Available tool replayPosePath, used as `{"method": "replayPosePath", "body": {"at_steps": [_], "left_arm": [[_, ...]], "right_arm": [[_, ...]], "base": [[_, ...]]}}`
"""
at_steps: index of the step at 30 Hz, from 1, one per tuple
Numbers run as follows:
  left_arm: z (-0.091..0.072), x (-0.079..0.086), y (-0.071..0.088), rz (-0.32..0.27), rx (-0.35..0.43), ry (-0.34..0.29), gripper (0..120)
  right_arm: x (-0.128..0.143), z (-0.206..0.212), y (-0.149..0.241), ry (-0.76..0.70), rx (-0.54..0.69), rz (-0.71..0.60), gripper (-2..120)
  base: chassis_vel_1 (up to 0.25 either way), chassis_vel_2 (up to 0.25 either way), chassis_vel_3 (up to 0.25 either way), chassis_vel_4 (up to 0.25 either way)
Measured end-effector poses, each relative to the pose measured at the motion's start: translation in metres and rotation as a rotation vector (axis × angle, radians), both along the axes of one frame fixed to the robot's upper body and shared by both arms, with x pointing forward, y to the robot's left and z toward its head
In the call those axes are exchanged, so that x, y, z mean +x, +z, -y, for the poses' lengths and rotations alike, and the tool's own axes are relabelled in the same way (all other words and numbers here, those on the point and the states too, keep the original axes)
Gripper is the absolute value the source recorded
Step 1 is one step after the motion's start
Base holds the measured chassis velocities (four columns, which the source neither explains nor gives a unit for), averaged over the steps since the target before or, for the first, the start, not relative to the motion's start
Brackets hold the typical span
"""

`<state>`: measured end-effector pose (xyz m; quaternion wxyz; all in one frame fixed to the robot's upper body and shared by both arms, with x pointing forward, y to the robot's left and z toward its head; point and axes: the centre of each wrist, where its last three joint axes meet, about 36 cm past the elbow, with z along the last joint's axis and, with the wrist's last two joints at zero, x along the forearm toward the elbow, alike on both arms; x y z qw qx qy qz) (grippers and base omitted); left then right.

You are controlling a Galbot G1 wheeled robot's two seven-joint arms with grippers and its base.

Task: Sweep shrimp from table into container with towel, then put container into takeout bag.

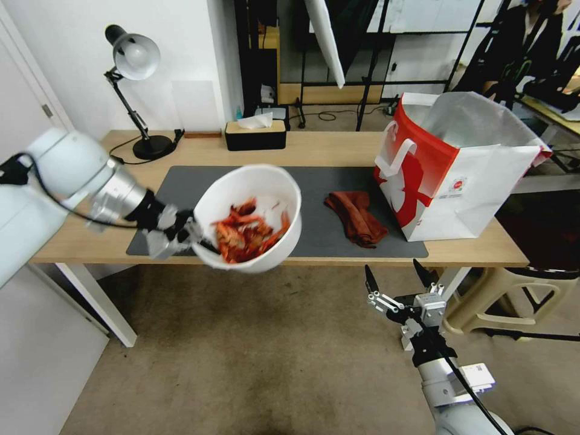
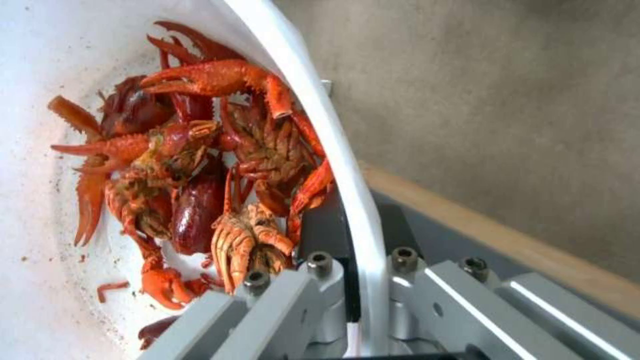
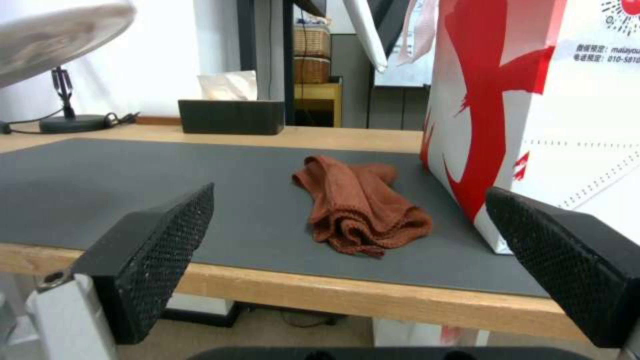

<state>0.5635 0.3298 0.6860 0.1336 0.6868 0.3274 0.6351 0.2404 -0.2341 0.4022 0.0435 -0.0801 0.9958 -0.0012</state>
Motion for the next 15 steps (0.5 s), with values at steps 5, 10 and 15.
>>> {"method": "replayPosePath", "body": {"at_steps": [5,10,15], "left_arm": [[0.022,0.013,0.0,-0.004,-0.007,-0.029,0],[0.049,0.028,0.003,-0.013,-0.008,-0.056,0],[0.07,0.053,0.012,-0.01,-0.029,-0.063,0]], "right_arm": [[-0.001,-0.001,0.0,-0.001,0.0,0.0,100],[-0.001,-0.003,-0.001,-0.003,0.006,0.0,100],[-0.002,-0.005,-0.003,-0.008,0.007,-0.004,100]], "base": [[0.0,0.0,0.0,0.0],[0.0,0.0,0.0,0.0],[0.0,0.0,0.0,0.0]]}}
